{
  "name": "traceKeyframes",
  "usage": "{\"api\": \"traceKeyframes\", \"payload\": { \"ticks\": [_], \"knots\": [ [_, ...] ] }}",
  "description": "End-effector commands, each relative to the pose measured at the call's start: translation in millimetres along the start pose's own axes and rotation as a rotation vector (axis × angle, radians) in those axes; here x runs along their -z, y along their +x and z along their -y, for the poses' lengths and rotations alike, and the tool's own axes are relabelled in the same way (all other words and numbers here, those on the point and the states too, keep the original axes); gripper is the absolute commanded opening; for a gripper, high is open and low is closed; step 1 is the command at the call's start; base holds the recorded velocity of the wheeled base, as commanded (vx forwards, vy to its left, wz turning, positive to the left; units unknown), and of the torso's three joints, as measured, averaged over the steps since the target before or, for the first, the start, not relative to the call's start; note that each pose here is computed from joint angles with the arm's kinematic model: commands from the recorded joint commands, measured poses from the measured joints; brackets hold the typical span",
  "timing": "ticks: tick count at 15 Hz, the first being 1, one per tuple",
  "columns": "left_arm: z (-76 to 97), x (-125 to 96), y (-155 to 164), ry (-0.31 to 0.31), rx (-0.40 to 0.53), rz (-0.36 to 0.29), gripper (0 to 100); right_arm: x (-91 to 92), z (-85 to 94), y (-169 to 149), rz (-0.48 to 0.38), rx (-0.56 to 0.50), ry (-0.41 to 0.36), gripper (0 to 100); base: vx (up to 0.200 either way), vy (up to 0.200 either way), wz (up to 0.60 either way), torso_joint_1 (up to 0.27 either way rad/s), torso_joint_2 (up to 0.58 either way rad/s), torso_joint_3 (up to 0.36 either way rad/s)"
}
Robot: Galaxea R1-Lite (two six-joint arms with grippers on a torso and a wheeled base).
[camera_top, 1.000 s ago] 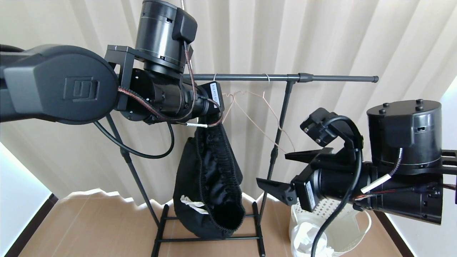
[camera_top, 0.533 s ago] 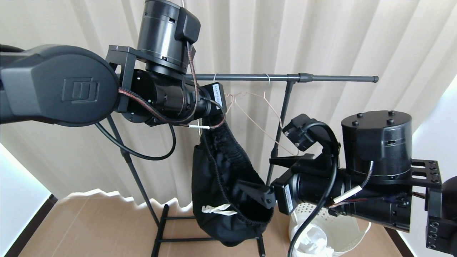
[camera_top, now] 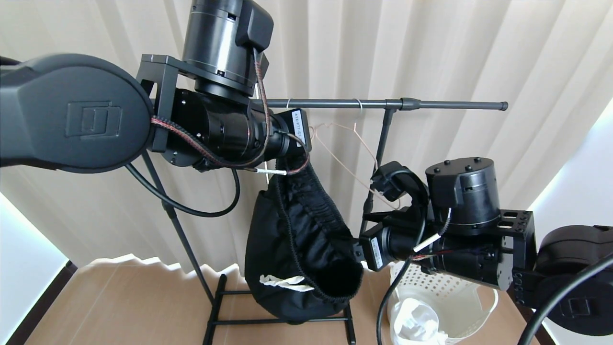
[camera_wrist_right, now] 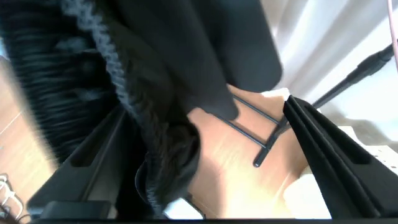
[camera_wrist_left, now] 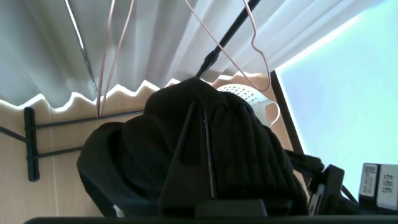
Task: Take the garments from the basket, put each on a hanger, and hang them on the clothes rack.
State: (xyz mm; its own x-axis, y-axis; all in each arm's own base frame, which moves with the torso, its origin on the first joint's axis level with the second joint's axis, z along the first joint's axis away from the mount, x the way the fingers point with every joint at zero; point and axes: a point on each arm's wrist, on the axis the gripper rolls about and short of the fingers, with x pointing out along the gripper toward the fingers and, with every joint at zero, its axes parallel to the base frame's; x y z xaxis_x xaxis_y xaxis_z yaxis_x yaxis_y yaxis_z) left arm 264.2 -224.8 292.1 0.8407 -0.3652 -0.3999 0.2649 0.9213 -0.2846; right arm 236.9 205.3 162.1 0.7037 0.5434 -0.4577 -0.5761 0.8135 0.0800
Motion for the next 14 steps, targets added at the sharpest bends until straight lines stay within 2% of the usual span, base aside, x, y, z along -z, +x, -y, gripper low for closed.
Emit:
{"api": "traceKeyframes", "payload": {
  "ticks": [1, 4, 7, 9, 10, 12, 14],
  "knots": [
    [0.3, -1.5, -4.0, -0.001, 0.004, 0.005, 0, 5.8, 1.8, 8.7, -0.022, 0.007, 0.003, 0, 0.000, 0.000, 0.00, 0.000, 0.00, 0.000],
    [-1.5, -2.4, -10.7, 0.003, -0.001, -0.007, 0, 4.1, 9.0, 7.6, -0.015, 0.026, 0.011, 0, 0.000, 0.000, 0.00, 0.000, 0.00, 0.000],
    [-5.5, -3.6, -15.7, 0.000, -0.007, -0.005, 0, -3.9, 26.8, 2.8, 0.014, 0.077, 0.034, 0, 0.000, 0.000, 0.00, 0.000, 0.00, 0.000],
    [-16.4, 3.2, -14.8, 0.007, -0.042, -0.050, 0, -25.3, 48.7, -13.3, 0.093, 0.136, 0.067, 0, 0.000, 0.000, 0.00, 0.000, 0.00, 0.000],
    [-21.3, 7.7, -11.4, 0.012, -0.059, -0.075, 0, -32.8, 54.0, -20.6, 0.113, 0.153, 0.075, 0, 0.000, 0.000, 0.00, 0.000, 0.00, 0.000],
    [-32.2, 18.3, -3.2, 0.046, -0.095, -0.120, 0, -48.4, 56.3, -39.0, 0.135, 0.174, 0.086, 0, 0.000, 0.000, 0.00, 0.000, 0.00, 0.000],
    [-37.6, 33.8, 4.9, 0.109, -0.093, -0.188, 0, -62.0, 55.4, -56.4, 0.158, 0.264, 0.107, 0, 0.000, 0.000, 0.00, 0.000, 0.00, 0.000]
  ]
}}
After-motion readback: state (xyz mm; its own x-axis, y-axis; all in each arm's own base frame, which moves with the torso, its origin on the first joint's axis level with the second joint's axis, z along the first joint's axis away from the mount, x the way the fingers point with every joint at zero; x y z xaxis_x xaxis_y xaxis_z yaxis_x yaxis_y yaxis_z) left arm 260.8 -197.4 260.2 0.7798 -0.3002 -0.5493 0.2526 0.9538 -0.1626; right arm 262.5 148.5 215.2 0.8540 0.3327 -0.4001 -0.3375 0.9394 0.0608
